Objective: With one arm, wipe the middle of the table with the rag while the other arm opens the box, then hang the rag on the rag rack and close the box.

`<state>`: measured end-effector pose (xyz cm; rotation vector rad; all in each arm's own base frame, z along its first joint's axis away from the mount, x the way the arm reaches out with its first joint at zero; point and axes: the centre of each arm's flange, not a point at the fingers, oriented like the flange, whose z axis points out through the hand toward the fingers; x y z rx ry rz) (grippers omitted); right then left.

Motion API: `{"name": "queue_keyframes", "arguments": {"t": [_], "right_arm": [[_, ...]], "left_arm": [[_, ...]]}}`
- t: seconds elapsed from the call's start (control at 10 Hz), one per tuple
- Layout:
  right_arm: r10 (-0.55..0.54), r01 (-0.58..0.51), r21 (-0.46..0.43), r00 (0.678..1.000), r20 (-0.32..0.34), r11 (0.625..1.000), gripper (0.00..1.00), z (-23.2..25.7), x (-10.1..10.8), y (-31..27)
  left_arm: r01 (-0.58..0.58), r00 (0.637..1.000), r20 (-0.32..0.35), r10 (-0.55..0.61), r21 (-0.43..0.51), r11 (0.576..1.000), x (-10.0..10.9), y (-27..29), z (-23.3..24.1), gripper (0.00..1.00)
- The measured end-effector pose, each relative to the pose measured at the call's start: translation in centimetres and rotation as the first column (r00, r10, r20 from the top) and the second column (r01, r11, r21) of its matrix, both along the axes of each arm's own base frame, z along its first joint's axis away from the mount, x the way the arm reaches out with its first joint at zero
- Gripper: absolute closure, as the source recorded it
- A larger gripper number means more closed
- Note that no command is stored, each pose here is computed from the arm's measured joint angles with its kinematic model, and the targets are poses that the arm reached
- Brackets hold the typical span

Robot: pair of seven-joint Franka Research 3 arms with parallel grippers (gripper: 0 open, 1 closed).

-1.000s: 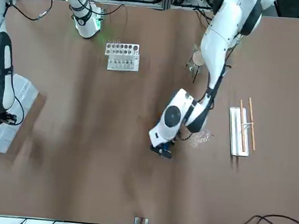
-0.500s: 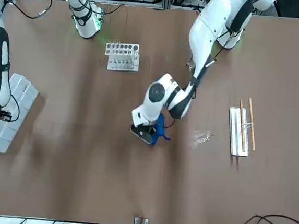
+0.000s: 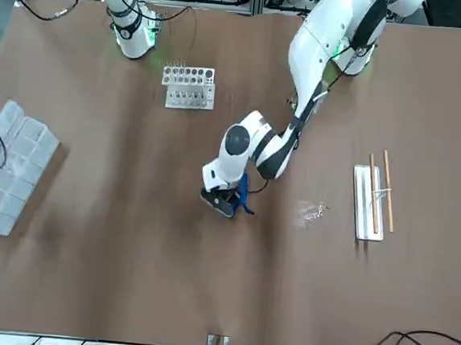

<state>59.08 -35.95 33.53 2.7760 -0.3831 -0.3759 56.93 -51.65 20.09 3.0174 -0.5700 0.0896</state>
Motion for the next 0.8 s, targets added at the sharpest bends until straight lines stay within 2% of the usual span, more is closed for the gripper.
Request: {"name": "queue_keyframes", "arguments": {"t": [0.2,0.3,0.6,0.8], "right_arm": [[-0.012,0.012,0.010,1.000,-0.025,1.000,0.99,-2.1,-2.4,-4.2],[-0.018,0.018,0.012,0.999,-0.029,1.000,0.99,-2.4,-2.9,-4.9],[-0.015,0.016,0.013,0.999,-0.029,1.000,0.99,-2.5,-2.8,-4.8],[-0.023,0.025,0.038,0.999,-0.031,0.999,0.99,-2.7,-2.6,-4.2]], "left_arm": [[-0.069,0.996,-0.055,0.072,0.055,0.996,3.3,5.2,-0.7,0.89],[-0.108,0.991,-0.067,0.114,0.079,0.991,5.0,8.0,-0.9,0.89],[-0.217,0.972,-0.066,0.228,0.136,0.967,10.2,17.3,-0.7,0.89],[-0.272,0.951,-0.106,0.291,0.166,0.948,11.7,22.1,1.9,0.89]]}}
